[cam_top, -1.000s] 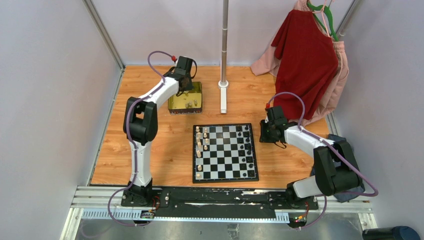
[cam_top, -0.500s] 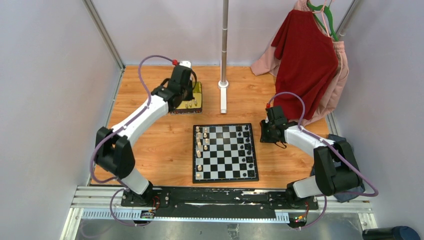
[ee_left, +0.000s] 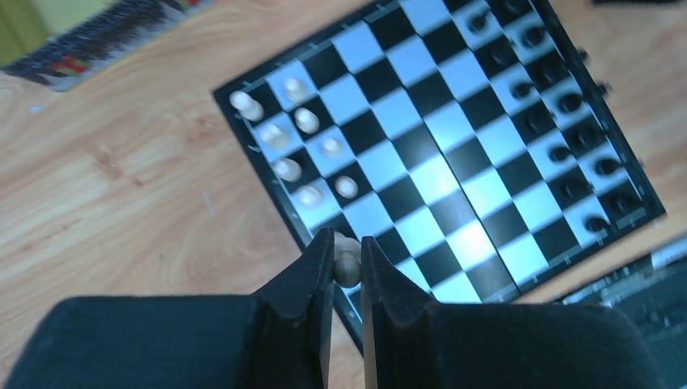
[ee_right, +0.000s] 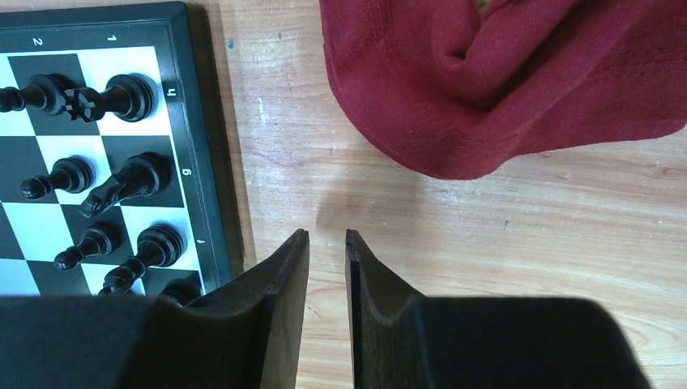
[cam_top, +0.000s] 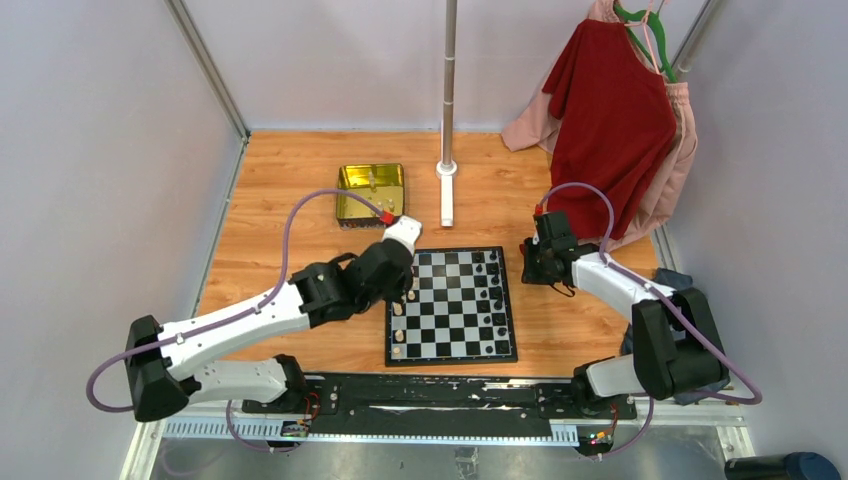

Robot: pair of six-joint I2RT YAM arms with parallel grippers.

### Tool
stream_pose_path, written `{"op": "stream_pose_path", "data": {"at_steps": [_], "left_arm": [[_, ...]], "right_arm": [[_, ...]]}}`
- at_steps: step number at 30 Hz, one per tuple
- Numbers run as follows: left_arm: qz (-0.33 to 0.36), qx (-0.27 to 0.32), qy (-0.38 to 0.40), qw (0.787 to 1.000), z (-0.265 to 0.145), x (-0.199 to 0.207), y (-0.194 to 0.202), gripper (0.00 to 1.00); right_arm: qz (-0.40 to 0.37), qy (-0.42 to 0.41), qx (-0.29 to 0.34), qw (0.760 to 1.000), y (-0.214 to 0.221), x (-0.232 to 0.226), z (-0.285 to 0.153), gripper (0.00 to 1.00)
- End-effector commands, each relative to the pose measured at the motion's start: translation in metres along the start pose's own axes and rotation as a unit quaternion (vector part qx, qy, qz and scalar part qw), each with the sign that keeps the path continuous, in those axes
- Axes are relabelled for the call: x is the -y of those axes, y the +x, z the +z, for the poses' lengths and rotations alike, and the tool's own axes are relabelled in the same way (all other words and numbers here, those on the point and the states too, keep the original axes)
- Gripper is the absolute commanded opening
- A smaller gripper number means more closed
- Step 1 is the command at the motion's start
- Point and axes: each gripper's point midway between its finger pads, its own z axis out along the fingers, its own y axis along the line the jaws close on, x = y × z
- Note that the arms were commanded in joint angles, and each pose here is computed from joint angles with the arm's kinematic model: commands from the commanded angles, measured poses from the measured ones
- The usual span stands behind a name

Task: Set up the chess pieces on the board
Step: Place the chess piece on the chessboard.

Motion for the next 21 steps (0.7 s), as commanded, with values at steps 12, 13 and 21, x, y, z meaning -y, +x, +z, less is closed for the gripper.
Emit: {"op": "stream_pose_path", "data": {"at_steps": [12,13,21], "left_arm": [[0.125,-0.045,0.0,0.991,0.001,0.065,0.081,0.0],[0.125,-0.043,-0.002,0.991,0.005,0.067,0.084,0.0],[0.094,-0.017,-0.025,0.995,0.029,0.066,0.097,0.0]], "right_arm": [[0.005,0.004,0.013,1.0,0.003,0.007,-0.01,0.28],[0.005,0.003,0.014,1.0,0.003,0.006,-0.01,0.28],[0.005,-0.003,0.014,1.0,0.004,0.005,-0.014,0.28]]}}
